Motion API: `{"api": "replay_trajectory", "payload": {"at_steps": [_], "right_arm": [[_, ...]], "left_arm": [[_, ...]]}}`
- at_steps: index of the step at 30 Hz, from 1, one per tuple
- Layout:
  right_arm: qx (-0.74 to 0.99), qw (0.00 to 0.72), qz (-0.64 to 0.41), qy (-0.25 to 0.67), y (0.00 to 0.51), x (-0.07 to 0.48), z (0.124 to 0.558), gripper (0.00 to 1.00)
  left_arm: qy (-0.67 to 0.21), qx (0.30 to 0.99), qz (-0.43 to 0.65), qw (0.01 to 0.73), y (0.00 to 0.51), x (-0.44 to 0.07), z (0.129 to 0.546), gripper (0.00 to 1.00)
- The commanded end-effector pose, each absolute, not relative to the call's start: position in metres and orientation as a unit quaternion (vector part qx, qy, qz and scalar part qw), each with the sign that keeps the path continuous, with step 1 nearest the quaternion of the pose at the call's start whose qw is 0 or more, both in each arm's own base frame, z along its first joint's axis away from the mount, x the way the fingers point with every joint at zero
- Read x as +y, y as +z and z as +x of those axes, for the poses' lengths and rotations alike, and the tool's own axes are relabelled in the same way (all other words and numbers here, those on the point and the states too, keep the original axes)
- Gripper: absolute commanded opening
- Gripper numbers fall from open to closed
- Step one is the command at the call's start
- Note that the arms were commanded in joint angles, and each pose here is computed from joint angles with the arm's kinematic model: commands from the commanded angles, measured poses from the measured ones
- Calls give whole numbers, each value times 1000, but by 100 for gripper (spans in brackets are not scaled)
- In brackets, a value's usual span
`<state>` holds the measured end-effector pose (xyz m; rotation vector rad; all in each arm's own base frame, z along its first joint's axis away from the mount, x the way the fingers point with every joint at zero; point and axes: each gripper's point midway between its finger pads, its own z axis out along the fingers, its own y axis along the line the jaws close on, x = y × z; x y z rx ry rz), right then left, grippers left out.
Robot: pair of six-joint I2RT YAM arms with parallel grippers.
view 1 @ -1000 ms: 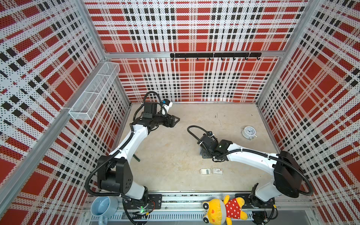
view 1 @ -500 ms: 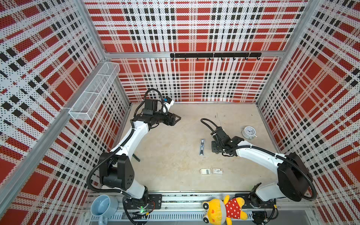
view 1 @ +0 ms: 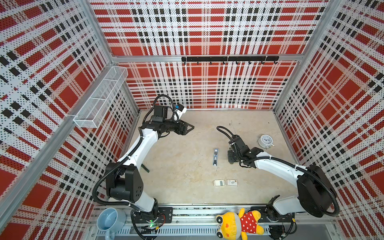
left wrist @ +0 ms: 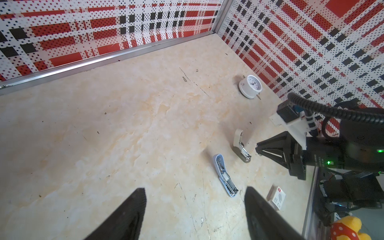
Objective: Load the staples into the stapler
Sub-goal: 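Lower the staple strip into the cream stapler's channel with the right gripper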
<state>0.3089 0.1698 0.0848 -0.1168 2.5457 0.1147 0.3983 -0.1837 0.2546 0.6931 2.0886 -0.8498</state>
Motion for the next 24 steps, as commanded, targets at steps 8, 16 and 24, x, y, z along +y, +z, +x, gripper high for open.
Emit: {"api": "replay_trajectory", "payload": {"at_steps": [8, 16, 24], "right_arm": [[951, 301, -46, 44, 78, 177, 324, 7], [953, 300, -35, 32, 71, 171, 324, 7], [955, 296, -23, 30, 62, 171, 326, 7]], "left_arm": [[-342, 820, 264, 375, 254, -182, 400, 77], [-342, 821, 264, 374, 250, -182, 401, 77], [-344, 822, 263, 370, 246, -182, 402, 77]]}}
